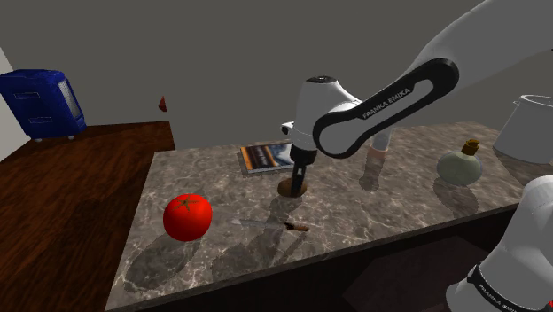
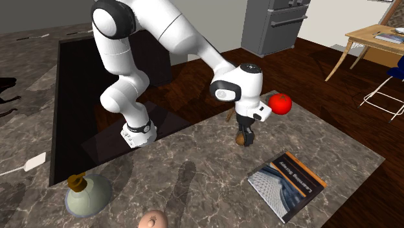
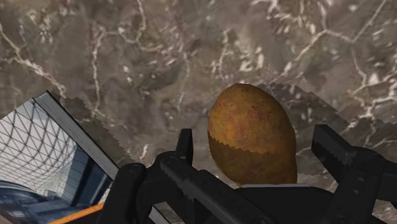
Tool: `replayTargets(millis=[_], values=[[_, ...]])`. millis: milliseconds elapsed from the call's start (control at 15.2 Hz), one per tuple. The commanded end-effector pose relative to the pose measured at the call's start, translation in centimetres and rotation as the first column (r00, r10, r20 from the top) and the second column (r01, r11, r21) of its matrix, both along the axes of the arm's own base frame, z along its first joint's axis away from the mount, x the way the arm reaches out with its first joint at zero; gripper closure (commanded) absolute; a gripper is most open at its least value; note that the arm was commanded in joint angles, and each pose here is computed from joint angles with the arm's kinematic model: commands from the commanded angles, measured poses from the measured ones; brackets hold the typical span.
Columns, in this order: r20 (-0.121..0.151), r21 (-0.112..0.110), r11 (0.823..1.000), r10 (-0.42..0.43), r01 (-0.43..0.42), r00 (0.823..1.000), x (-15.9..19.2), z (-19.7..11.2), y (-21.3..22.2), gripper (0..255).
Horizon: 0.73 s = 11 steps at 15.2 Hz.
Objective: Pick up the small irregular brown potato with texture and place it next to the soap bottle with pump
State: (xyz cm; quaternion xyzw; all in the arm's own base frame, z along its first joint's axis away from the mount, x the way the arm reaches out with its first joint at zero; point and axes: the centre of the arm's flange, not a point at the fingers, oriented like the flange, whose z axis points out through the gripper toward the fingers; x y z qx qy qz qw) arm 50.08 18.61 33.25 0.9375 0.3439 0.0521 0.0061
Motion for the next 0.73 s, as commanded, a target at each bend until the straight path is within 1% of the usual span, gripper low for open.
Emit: replayTargets(millis=[0, 462, 528, 660], values=[[0.000, 0.000, 1.000, 0.000, 0.000, 1.000, 0.03, -0.67, 0.15, 0], [0.000, 0.000, 1.000, 0.000, 0.000, 1.000, 0.04, -0.66, 0.15, 0], [0.000, 0.000, 1.000, 0.000, 0.000, 1.000, 0.04, -0.66, 0.15, 255], [0.000, 0.000, 1.000, 0.000, 0.000, 1.000, 0.04, -0.66, 0.15, 255]])
